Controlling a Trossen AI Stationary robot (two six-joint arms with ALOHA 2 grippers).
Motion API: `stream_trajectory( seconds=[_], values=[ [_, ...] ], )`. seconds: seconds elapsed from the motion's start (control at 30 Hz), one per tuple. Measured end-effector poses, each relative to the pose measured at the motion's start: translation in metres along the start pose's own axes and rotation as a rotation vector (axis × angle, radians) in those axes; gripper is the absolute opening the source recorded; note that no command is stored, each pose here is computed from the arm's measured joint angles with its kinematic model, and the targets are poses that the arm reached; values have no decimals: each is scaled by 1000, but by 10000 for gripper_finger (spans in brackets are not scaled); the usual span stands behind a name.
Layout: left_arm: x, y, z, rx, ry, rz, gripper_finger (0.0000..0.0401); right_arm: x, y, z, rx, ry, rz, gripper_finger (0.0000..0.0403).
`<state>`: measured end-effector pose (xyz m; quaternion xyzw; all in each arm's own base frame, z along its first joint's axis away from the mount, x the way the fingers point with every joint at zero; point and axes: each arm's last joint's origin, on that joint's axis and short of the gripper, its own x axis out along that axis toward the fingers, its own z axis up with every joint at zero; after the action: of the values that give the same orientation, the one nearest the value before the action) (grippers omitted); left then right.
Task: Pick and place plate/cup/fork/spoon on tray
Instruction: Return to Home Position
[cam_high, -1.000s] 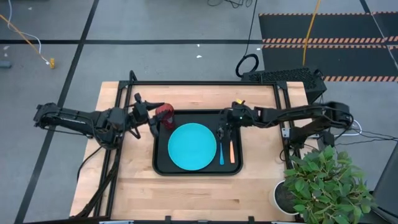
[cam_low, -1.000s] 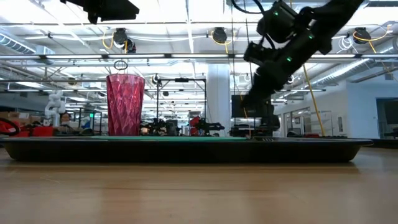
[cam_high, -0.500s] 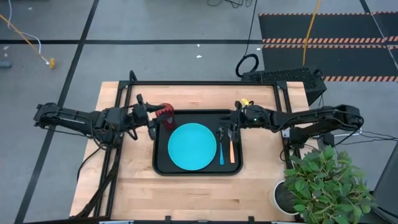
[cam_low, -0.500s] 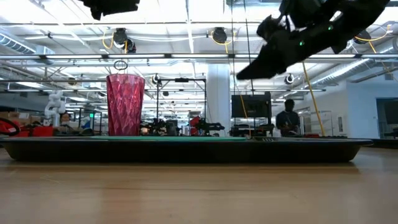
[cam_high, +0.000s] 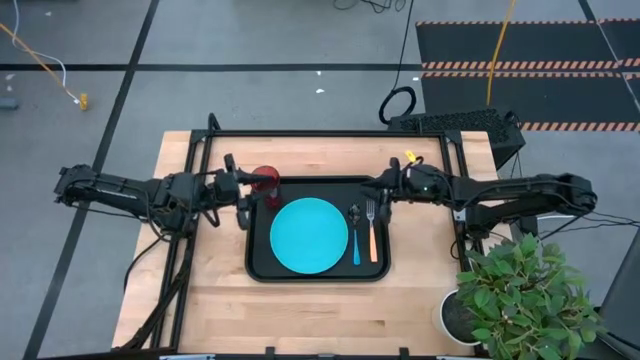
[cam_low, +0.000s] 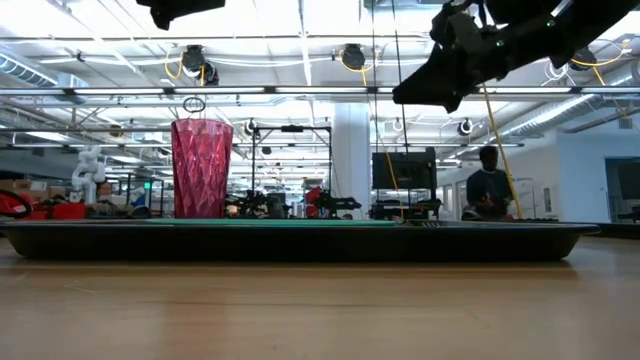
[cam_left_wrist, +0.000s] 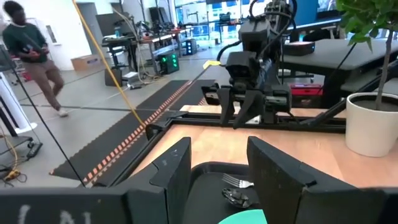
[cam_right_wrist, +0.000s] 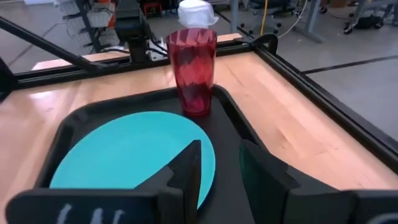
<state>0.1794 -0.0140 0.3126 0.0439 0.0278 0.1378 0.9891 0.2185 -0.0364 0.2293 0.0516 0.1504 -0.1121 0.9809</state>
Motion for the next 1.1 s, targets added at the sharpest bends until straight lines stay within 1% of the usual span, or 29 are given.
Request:
stream_trajectory(
  seconds=[0.1,0.2,0.43,0.73,0.97,1.1],
  values=[
    [5,-1,-1,-8,-1,4,161,-3,0,1,15,1,2,102],
    [9,-4,-3,-3,8,-24,161,-4,0,0,18,12,4,102],
    [12,-5,0,-1,-31,-22,161,-4,-1,-6,23,80,-3,102],
    [12,-5,-1,-20,-21,-23,161,-6,-1,-5,20,69,-2,102],
    [2,-4,1,-33,-22,-40,161,-27,-1,8,81,-16,7,102],
    [-9,-3,3,-36,-32,-63,161,-39,-1,7,81,15,-1,102]
  ],
)
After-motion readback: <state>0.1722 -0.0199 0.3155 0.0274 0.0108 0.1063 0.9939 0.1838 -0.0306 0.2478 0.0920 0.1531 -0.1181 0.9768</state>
